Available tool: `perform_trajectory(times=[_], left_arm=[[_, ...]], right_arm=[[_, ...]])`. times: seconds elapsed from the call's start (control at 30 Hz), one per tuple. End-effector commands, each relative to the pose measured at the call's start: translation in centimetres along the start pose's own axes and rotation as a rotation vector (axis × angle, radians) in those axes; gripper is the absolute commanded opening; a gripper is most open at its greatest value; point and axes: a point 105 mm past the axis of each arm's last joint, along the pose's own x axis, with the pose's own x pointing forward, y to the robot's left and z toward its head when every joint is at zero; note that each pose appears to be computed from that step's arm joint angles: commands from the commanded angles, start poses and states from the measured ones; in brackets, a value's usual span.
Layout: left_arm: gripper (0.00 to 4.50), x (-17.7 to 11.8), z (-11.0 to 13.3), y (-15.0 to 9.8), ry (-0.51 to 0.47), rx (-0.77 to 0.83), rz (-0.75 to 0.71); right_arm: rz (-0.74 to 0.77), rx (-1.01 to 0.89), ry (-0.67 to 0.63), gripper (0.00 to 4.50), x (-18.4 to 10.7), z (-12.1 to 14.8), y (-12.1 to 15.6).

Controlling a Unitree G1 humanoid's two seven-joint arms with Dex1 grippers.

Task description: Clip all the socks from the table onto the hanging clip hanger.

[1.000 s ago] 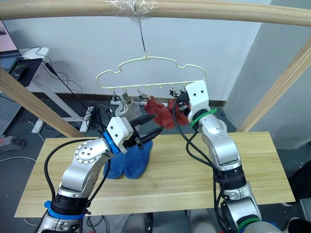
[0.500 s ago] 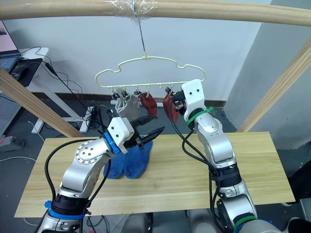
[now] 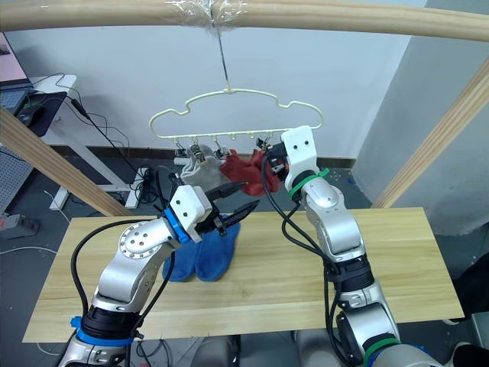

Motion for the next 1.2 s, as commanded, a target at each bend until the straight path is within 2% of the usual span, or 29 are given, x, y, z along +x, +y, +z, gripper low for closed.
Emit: perform_trajectory(times=[0.03,0.67,0.8,0.9,1.13,1.2], left_arm=[[2.52,0.1,1.2,-0.3,-0.043,0.037,-0.005],[2.52,0.0,0.9,-0.4,-0.036,0.036,-0.004],[2.52,-0.1,0.6,-0.4,-0.025,0.04,0.004],[2.52,-0.3,0.3,-0.4,-0.013,0.046,0.018],[2.52,-1.1,-0.8,-0.1,0.03,0.042,0.09],[2.69,-2.3,-3.1,-0.3,0.109,-0.049,0.175]], right_arm=[[0.007,-0.008,-0.08,2.04,0.1,2.2,0.1],[0.0,0.001,-0.09,2.04,0.3,2.3,-0.1],[-0.003,0.006,-0.094,0.71,0.3,2.4,-0.2],[-0.006,0.007,-0.096,0.09,0.4,2.5,-0.3],[-0.003,0.011,-0.096,0.01,0.4,2.5,-0.4],[-0.001,0.011,-0.096,0.01,0.5,2.6,-0.4]])
